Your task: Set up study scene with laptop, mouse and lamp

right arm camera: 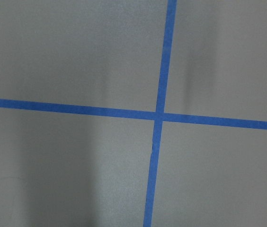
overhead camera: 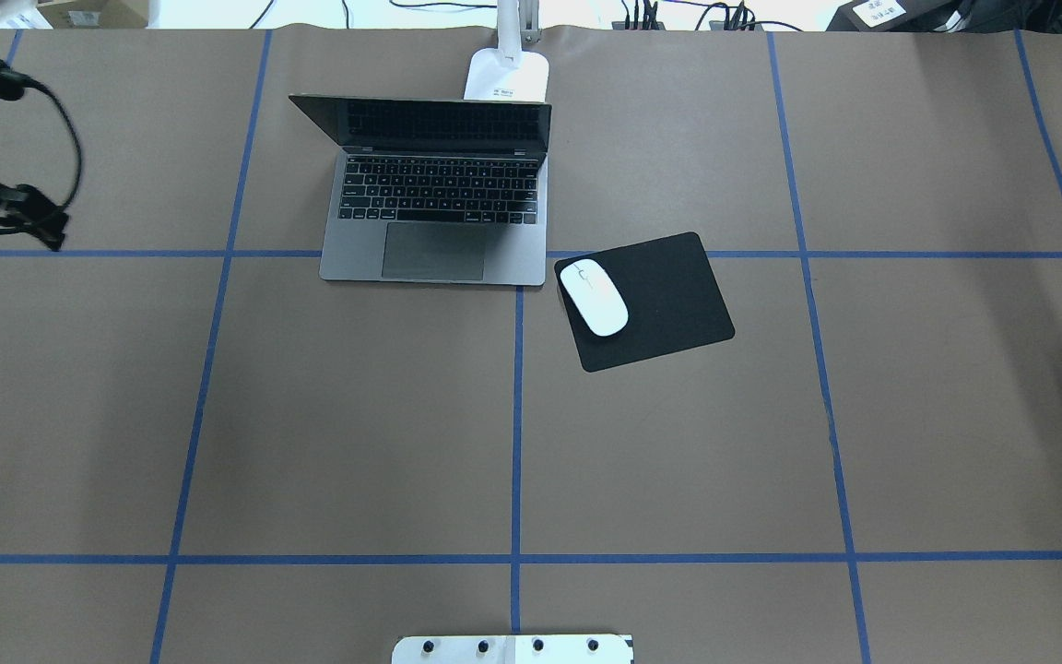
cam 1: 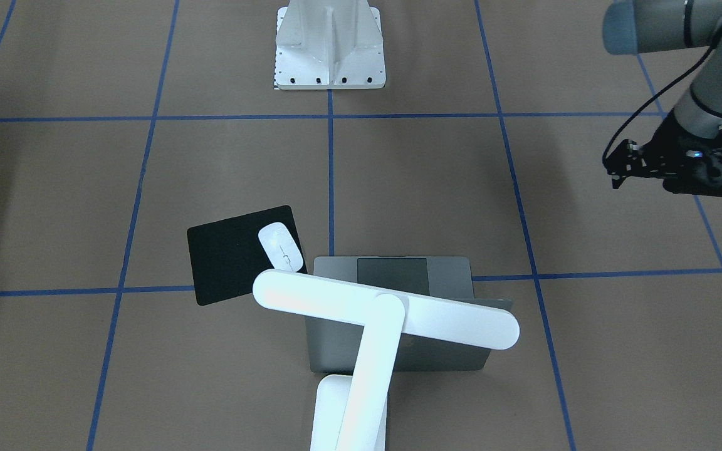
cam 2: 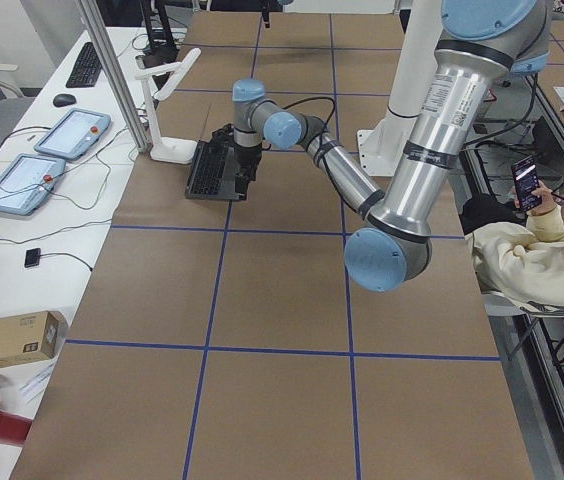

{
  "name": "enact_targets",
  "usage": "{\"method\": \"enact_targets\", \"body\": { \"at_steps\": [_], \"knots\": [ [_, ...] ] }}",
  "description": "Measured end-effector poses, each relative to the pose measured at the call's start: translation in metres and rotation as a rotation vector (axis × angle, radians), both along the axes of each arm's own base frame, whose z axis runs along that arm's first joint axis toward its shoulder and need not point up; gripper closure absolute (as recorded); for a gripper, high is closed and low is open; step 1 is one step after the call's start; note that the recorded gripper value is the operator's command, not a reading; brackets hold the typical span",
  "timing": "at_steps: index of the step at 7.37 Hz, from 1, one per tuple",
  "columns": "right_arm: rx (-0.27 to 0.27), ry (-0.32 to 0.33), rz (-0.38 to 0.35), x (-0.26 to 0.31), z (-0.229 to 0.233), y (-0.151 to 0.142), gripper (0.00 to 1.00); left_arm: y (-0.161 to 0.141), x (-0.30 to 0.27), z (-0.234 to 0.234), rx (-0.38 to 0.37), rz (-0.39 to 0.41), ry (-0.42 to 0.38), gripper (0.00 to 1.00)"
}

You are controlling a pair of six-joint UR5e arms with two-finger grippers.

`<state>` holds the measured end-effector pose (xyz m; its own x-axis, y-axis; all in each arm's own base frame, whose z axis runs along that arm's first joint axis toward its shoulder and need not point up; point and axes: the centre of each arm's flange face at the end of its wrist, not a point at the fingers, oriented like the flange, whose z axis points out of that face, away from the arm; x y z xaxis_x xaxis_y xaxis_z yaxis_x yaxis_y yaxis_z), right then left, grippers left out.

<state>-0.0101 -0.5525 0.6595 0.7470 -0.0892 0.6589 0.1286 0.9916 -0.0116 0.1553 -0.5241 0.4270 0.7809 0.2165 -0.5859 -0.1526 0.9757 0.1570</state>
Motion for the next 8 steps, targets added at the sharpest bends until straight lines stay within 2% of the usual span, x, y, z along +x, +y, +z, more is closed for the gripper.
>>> {"method": "enact_targets", "body": {
  "at_steps": [3,5,8],
  "knots": [
    [0.044,-0.008,-0.039,0.019,0.010,0.004,0.00,-0.008,-0.112,0.090,-0.012,0.031,0.033,0.01],
    [0.042,-0.013,-0.023,0.039,0.019,0.012,0.00,-0.007,-0.168,0.148,-0.018,0.039,0.034,0.01],
    [0.026,-0.008,-0.014,0.045,0.028,0.020,0.00,0.007,-0.218,0.221,-0.020,0.025,0.058,0.01]
  ]
}}
